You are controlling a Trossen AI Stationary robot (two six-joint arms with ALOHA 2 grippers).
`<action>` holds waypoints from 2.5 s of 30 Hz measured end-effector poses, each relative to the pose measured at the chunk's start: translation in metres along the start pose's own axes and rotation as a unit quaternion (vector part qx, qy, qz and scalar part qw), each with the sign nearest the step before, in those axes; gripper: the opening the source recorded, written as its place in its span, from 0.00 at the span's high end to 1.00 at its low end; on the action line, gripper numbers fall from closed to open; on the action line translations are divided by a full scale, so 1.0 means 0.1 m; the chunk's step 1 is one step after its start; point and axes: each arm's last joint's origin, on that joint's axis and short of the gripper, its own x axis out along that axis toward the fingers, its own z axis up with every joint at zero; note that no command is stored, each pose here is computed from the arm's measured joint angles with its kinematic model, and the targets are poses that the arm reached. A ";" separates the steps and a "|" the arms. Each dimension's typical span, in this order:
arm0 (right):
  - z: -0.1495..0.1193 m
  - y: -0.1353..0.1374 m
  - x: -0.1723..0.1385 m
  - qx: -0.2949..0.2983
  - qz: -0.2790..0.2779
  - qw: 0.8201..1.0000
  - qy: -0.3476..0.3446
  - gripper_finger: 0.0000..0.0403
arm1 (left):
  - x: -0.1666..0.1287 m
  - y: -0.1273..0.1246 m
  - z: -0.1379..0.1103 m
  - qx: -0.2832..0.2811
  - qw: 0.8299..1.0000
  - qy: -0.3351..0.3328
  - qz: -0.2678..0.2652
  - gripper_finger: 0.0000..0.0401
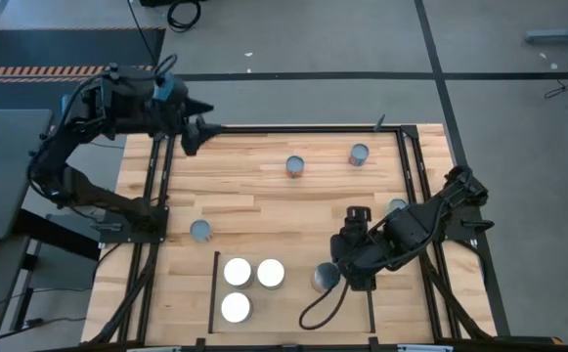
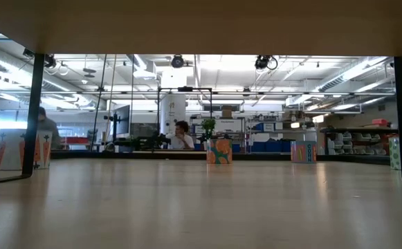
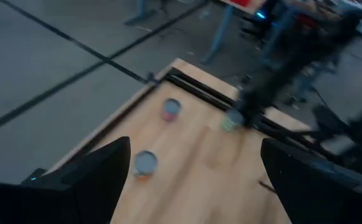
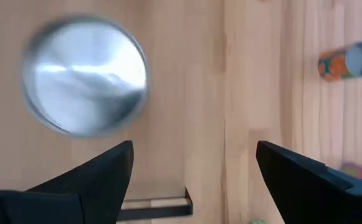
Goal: Pick and place cans onto a shelf
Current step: Put the large canned corn on the shelf aligned with the other canned corn
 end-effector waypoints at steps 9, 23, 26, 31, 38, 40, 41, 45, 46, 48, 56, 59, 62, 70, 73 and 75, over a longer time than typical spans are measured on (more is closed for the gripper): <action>-0.11 0.07 0.36 0.019 0.002 0.999 0.033 0.14 | -0.11 -0.42 -0.20 0.017 0.990 0.059 -0.124 0.09; 0.10 0.31 0.32 0.070 0.108 0.988 -0.083 0.14 | -0.44 -0.83 -0.44 0.060 0.985 0.048 -0.152 0.09; 0.12 0.28 0.34 0.071 0.060 0.989 -0.111 0.14 | -0.46 -0.91 -0.49 0.068 0.982 0.054 -0.165 0.09; 0.15 0.27 0.47 0.061 -0.012 0.991 -0.119 0.14 | -0.46 -1.07 -0.57 0.089 0.978 0.057 -0.180 0.09; 0.22 0.34 0.55 0.106 0.031 0.983 -0.149 0.14 | -0.43 -1.28 -0.68 0.105 0.978 0.057 -0.168 0.09; 0.27 0.36 0.53 0.118 0.053 0.977 -0.169 0.14 | -0.42 -1.34 -0.71 0.111 0.980 0.049 -0.160 0.09; 0.28 0.37 0.52 0.121 0.061 0.975 -0.176 0.14 | -0.41 -1.38 -0.73 0.117 0.979 0.046 -0.159 0.09; 0.25 0.36 0.50 0.115 0.060 0.978 -0.164 0.14 | -0.35 -1.63 -0.86 0.156 0.971 0.048 -0.176 0.09; 0.21 0.35 0.48 0.109 0.060 0.981 -0.151 0.14 | -0.33 -1.70 -0.90 0.159 0.969 0.050 -0.179 0.09; 0.14 0.36 0.46 0.095 0.061 0.985 -0.127 0.14 | -0.29 -1.82 -0.97 0.162 0.968 0.053 -0.183 0.09; 0.06 0.62 0.60 0.079 0.087 0.980 -0.162 0.14 | -0.02 -2.23 -1.23 0.121 0.973 0.072 -0.183 0.09; 0.05 0.68 0.65 0.086 0.071 0.973 -0.200 0.14 | 0.06 -2.32 -1.32 0.106 0.973 0.093 -0.181 0.09; 0.05 0.71 0.75 0.087 0.063 0.968 -0.229 0.14 | 0.12 -2.38 -1.37 0.082 0.976 0.099 -0.173 0.09; 0.10 0.73 0.81 0.077 0.072 0.960 -0.261 0.14 | 0.22 -2.48 -1.44 0.058 0.979 0.097 -0.169 0.09; 0.10 0.74 0.79 0.077 0.071 0.959 -0.265 0.14 | 0.24 -2.48 -1.42 0.054 0.981 0.087 -0.164 0.09; 0.11 0.76 0.83 0.083 0.056 0.954 -0.282 0.14 | 0.24 -2.49 -1.40 0.053 0.982 0.076 -0.165 0.09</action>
